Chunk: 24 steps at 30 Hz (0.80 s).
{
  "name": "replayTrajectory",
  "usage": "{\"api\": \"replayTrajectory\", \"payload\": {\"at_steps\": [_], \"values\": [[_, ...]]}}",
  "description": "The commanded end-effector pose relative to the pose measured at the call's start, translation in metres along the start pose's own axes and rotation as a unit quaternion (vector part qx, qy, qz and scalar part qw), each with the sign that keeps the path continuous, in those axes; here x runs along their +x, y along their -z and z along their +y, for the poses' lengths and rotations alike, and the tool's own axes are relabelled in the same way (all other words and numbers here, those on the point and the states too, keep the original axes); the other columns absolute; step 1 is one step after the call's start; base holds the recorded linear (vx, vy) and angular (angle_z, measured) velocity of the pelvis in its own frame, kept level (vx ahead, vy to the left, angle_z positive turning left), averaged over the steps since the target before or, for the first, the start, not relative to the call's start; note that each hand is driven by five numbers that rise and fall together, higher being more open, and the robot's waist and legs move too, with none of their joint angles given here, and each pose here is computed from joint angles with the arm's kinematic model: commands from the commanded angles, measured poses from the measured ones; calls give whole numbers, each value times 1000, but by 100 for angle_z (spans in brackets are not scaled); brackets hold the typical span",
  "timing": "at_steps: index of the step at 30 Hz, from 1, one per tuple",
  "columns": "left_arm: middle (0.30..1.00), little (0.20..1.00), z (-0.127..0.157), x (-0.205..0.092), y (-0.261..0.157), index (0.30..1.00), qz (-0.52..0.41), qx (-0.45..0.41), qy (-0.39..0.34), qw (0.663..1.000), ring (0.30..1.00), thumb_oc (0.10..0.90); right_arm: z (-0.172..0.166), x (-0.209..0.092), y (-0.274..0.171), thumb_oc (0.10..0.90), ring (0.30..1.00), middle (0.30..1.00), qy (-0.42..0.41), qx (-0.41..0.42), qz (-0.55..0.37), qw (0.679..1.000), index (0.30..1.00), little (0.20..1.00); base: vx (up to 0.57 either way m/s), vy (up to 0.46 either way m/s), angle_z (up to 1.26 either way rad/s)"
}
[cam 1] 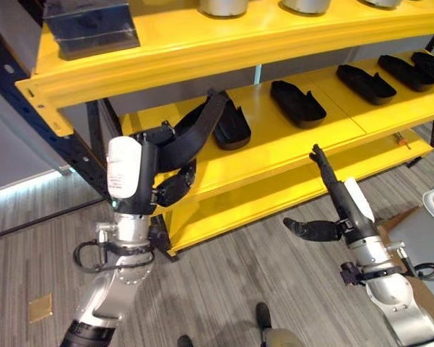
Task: Move parts from the plastic box to the shelf.
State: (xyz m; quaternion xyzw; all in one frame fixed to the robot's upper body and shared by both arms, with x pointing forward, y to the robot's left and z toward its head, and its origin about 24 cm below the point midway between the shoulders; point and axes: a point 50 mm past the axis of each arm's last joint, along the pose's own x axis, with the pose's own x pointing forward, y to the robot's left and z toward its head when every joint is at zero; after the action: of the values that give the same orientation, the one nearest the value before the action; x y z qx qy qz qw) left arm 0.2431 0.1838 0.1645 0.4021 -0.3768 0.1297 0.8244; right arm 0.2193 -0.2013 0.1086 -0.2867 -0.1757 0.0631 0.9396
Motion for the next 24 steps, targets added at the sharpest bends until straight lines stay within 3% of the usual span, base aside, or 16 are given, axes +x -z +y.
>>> {"api": "replayTrajectory", "payload": {"at_steps": [1, 24], "values": [[300, 300, 26, 38, -24, 300, -100, 1, -134, 986, 300, 400, -16, 17, -59, 900, 1000, 1000, 25, -13, -171, 985, 1000, 1000, -12, -27, -6], [300, 300, 34, 87, 44, 300, -2, 228, -177, 957, 300, 400, -14, 23, -66, 900, 1000, 1000, -2, -9, -197, 980, 1000, 1000, -6, -15, -7]]}}
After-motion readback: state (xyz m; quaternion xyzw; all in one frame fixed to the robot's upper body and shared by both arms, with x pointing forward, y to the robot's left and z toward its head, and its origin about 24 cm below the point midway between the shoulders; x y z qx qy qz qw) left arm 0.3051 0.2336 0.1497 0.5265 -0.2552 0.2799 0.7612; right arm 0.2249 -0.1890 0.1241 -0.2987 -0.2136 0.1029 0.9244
